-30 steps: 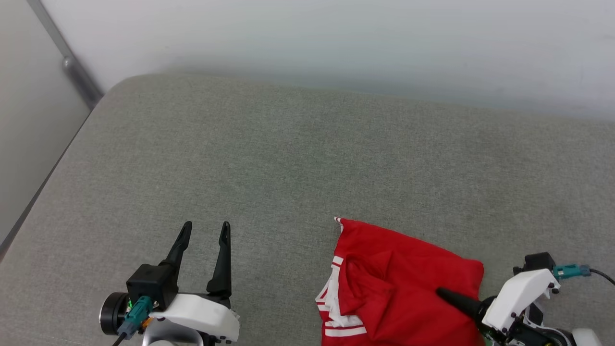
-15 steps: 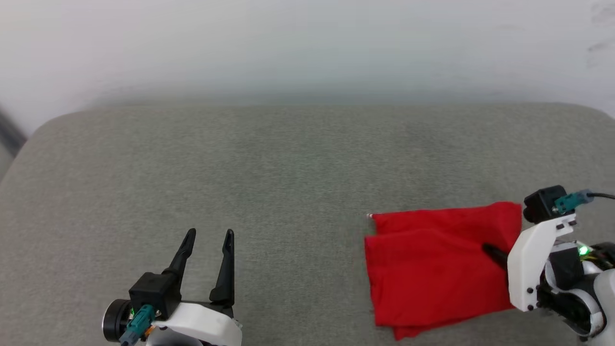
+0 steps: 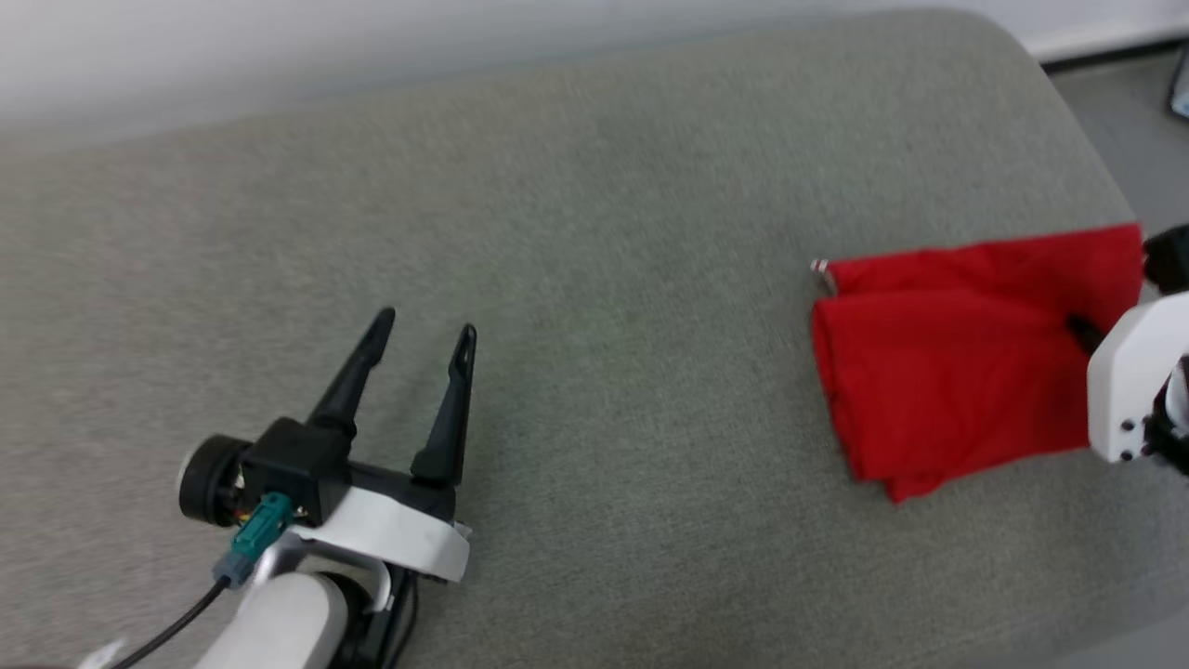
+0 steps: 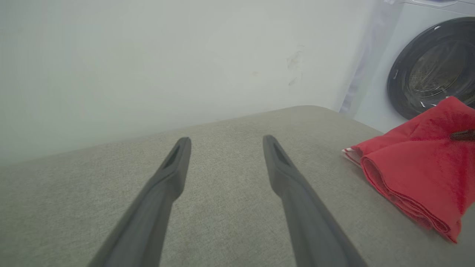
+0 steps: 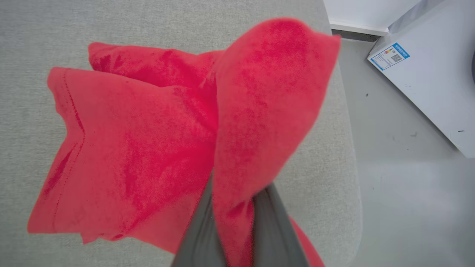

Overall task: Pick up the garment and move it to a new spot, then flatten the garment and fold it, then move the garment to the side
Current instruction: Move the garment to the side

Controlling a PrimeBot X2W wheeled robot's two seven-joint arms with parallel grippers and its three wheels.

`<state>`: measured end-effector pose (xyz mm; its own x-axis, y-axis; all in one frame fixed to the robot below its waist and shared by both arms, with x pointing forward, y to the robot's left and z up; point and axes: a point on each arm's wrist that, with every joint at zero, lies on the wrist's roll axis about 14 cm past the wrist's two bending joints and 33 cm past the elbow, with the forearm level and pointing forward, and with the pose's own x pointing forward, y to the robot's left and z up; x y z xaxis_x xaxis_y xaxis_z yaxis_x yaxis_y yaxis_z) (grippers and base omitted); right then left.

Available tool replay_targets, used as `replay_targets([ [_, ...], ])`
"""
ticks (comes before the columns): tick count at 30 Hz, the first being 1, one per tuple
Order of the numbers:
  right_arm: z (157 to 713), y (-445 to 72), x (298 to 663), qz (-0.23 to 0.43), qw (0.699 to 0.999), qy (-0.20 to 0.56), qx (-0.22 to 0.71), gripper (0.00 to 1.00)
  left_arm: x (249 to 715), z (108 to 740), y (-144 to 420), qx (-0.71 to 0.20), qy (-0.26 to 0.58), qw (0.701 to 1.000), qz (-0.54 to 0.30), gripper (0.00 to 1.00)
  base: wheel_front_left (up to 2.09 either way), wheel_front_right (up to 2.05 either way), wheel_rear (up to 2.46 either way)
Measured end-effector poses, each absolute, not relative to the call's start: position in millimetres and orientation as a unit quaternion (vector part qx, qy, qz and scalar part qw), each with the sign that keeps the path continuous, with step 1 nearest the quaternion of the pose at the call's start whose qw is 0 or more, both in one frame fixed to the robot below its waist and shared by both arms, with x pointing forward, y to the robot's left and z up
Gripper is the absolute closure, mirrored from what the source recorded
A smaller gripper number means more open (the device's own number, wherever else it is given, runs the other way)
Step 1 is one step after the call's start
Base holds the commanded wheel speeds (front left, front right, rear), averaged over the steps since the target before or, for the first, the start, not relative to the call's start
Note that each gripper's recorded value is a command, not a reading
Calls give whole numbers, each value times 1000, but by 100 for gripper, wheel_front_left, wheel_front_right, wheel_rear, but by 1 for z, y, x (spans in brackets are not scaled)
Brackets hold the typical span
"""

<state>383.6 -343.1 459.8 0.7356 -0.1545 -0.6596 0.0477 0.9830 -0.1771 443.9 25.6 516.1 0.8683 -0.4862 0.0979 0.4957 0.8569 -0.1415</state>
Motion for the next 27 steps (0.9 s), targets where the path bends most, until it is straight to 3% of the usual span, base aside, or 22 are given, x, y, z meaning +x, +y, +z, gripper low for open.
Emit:
replay_targets([
  [9,451,-438,407,-178,909,350,-139,100,485,479,-15,-75,-3,939,-334,0,0,0,0],
  [14,441,-462,425,-214,906,331,-153,100,501,456,-17,-77,12,937,-341,0,0,0,0],
  [15,436,-465,425,-219,904,333,-156,80,503,451,-15,-77,17,937,-340,0,0,0,0],
  [16,431,-467,426,-224,903,331,-155,51,504,447,-14,-76,21,937,-339,0,0,0,0],
  [17,426,-468,427,-226,902,333,-159,0,506,443,-12,-77,23,938,-337,0,0,0,0],
  [21,413,-469,426,-230,901,325,-173,0,508,438,-5,-72,28,942,-326,0,0,0,0],
  [27,441,-480,417,-260,913,260,-177,0,498,446,-3,-71,29,946,-315,0,0,0,0],
])
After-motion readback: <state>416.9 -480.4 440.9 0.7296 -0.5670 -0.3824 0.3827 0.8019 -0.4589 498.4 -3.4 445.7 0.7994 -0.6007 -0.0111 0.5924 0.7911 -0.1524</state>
